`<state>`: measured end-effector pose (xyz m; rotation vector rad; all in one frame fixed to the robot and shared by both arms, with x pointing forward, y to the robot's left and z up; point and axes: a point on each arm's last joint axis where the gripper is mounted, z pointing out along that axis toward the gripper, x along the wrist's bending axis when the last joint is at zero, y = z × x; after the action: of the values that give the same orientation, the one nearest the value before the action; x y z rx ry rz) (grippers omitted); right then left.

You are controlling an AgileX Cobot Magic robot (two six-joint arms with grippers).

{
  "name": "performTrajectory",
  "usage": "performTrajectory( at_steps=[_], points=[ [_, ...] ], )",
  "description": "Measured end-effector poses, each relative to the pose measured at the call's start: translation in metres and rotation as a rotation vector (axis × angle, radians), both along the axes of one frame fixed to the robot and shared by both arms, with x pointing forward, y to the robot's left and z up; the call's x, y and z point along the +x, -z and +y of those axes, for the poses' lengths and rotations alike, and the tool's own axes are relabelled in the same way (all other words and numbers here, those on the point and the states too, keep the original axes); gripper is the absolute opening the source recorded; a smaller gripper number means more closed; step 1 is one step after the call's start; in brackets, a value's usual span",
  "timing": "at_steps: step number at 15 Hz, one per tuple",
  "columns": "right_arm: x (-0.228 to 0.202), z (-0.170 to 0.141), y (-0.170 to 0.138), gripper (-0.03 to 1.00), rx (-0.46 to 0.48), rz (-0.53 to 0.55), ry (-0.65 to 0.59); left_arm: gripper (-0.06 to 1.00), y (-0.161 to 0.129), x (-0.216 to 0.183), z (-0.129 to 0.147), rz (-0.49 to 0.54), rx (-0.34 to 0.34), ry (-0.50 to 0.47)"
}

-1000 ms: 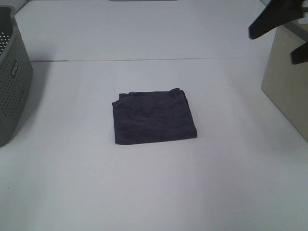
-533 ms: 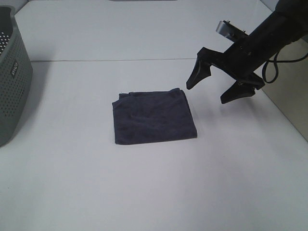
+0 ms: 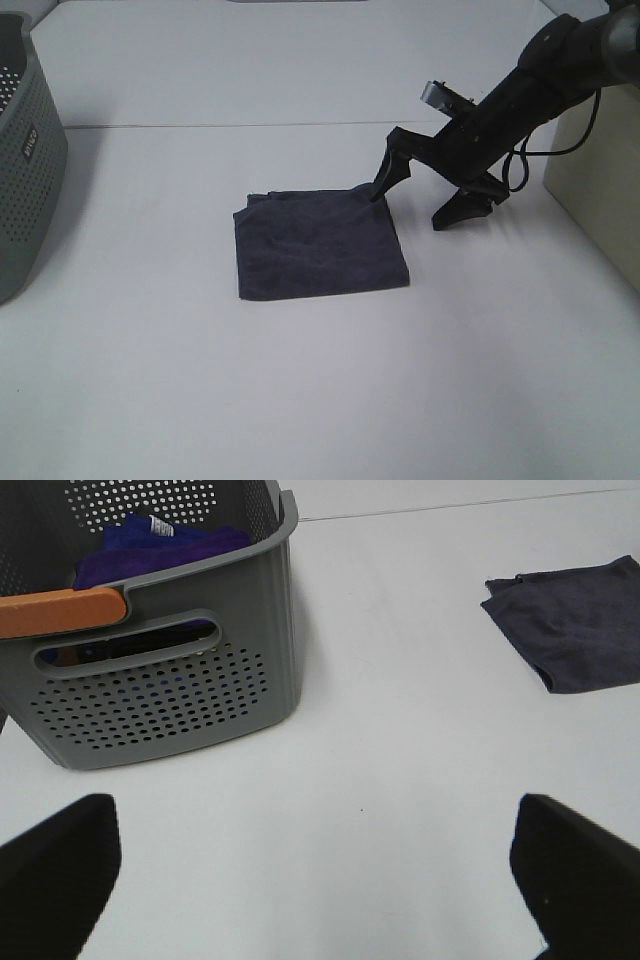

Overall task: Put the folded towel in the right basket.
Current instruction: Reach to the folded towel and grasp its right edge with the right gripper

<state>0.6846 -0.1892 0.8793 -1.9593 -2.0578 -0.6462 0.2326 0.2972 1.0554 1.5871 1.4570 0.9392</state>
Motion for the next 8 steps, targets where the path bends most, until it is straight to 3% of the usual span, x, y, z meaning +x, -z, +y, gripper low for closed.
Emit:
performTrajectory(
  at_steps=[5, 7, 8],
  points=[
    [0.001, 0.007, 0.008, 0.95, 0.031, 0.025, 0.007, 0.99, 0.0, 0.0, 0.0, 0.0, 0.0, 0.0],
    [-0.009, 0.055, 0.017, 0.93, 0.059, 0.028, -0.054, 0.99, 0.0, 0.0, 0.0, 0.0, 0.0, 0.0],
    [-0.009, 0.055, 0.017, 0.93, 0.059, 0.028, -0.054, 0.99, 0.0, 0.0, 0.0, 0.0, 0.0, 0.0]
  ],
)
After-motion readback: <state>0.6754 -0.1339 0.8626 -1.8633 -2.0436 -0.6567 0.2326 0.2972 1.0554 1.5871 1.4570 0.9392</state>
